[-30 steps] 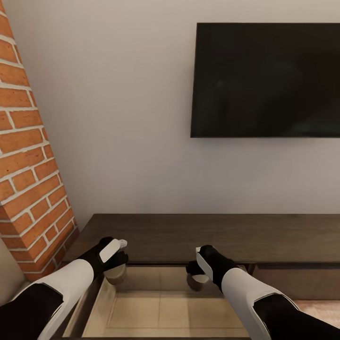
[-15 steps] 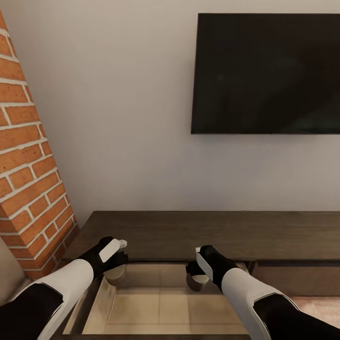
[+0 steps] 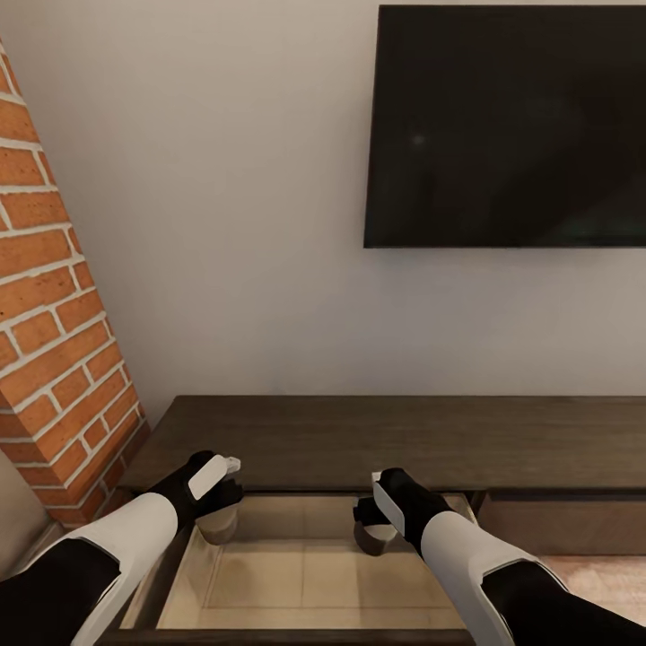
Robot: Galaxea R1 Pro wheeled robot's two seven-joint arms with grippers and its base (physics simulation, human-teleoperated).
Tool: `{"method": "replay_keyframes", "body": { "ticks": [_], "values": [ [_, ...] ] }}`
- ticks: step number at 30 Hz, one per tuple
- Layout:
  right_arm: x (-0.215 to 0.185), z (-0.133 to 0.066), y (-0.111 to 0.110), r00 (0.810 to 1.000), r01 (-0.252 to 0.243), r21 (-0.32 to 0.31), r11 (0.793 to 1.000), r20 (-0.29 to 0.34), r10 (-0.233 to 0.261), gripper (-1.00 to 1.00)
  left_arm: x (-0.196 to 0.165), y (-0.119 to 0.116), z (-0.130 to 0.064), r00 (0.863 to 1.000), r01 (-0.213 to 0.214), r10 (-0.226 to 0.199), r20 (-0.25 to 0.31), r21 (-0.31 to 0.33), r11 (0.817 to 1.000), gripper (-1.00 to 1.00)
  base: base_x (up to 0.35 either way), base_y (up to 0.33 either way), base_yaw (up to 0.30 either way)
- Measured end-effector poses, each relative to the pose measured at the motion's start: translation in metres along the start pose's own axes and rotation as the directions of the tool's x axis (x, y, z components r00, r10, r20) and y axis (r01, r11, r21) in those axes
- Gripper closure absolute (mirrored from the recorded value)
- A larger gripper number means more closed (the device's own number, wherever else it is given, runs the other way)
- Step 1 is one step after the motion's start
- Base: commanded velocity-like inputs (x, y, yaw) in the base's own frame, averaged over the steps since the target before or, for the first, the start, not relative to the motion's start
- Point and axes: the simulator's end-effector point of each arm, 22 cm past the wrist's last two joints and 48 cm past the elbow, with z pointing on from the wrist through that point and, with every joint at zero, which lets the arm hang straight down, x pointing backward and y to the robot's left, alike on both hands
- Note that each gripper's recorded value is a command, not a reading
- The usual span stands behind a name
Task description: Place each of the two pumpkins and all three candles from the living room inside a cabinet in the living room (use any cabinet), then make sure every cabinet is closed, and position the cauldron so it is next to a table in the living room.
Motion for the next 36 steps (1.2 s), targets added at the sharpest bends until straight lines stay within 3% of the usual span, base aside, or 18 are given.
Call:
{"method": "replay_keyframes", "body": {
  "ticks": [36],
  "values": [
    [0.021,0.026,0.002,0.998,-0.002,-0.006,1.000,-0.057,0.001,1.00,0.023,0.001,0.027,0.998,-0.017,0.015,-0.062,-0.026,1.000,1.00,0.000,0.000,0.000]
  ]
}}
